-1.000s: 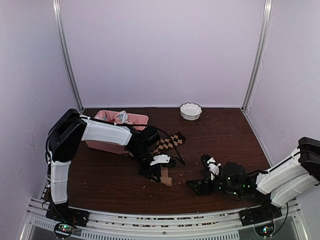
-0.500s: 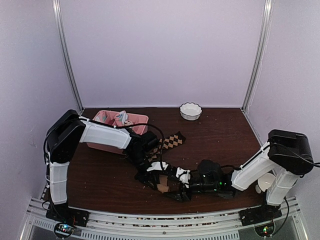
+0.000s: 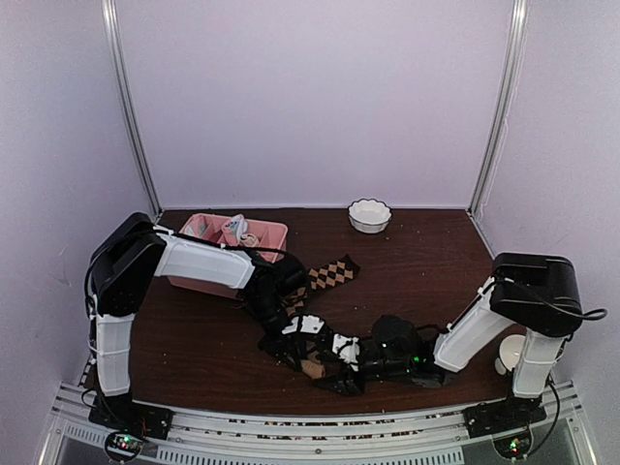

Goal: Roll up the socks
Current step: Roll the sock at the center of the board.

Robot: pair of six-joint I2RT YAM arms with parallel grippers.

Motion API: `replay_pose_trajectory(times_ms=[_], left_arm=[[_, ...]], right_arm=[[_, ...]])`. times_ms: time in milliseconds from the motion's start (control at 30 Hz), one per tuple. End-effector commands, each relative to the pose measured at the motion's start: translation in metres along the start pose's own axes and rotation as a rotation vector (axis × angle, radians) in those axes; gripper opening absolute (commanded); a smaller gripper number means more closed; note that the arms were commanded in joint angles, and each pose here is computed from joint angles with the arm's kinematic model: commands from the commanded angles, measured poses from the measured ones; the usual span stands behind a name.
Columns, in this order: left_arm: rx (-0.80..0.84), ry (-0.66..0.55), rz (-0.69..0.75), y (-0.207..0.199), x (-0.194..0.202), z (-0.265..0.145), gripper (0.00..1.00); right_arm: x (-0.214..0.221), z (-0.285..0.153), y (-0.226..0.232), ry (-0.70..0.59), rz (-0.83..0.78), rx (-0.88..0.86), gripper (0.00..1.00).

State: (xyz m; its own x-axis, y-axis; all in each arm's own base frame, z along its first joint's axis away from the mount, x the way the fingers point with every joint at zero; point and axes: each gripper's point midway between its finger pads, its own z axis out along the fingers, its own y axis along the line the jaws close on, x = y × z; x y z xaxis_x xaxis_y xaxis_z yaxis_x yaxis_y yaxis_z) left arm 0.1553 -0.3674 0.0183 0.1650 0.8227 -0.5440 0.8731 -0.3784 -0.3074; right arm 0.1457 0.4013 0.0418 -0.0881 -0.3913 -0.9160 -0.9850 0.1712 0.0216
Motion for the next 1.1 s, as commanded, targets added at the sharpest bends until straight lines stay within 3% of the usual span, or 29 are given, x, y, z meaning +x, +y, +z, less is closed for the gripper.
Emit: replay_pose_trajectory(times_ms=[0, 233, 500, 667, 900, 967, 1067], left_arm=[[0.071, 0.155, -0.078, -0.017, 0.042, 0.022, 0.25], [0.063, 0.151, -0.076, -0.015, 0.039, 0.02, 0.27], [0.067, 0.155, -0.078, -0.018, 0.04, 0.019, 0.3], [0.065, 0.16, -0.078, -0.017, 0.041, 0.019, 0.3], [0.055, 0.156, -0.076, -0.012, 0.036, 0.018, 0.33], [0.05, 0.157, -0.074, -0.011, 0.035, 0.017, 0.35], [0.027, 0.161, -0.069, -0.008, 0.033, 0.013, 0.42]], right_arm=[[0.006, 0.009, -0.004, 0.015, 0.036, 0.017, 0.55], [0.026, 0.011, -0.01, 0.06, 0.07, 0.056, 0.38], [0.034, 0.0, -0.015, 0.008, 0.154, 0.111, 0.38], [0.019, -0.001, -0.021, -0.051, 0.177, 0.137, 0.17], [0.003, -0.004, -0.021, -0.081, 0.176, 0.133, 0.05], [0.006, -0.002, -0.019, -0.068, 0.198, 0.122, 0.0], [0.014, 0.002, -0.017, -0.019, 0.247, 0.107, 0.0]])
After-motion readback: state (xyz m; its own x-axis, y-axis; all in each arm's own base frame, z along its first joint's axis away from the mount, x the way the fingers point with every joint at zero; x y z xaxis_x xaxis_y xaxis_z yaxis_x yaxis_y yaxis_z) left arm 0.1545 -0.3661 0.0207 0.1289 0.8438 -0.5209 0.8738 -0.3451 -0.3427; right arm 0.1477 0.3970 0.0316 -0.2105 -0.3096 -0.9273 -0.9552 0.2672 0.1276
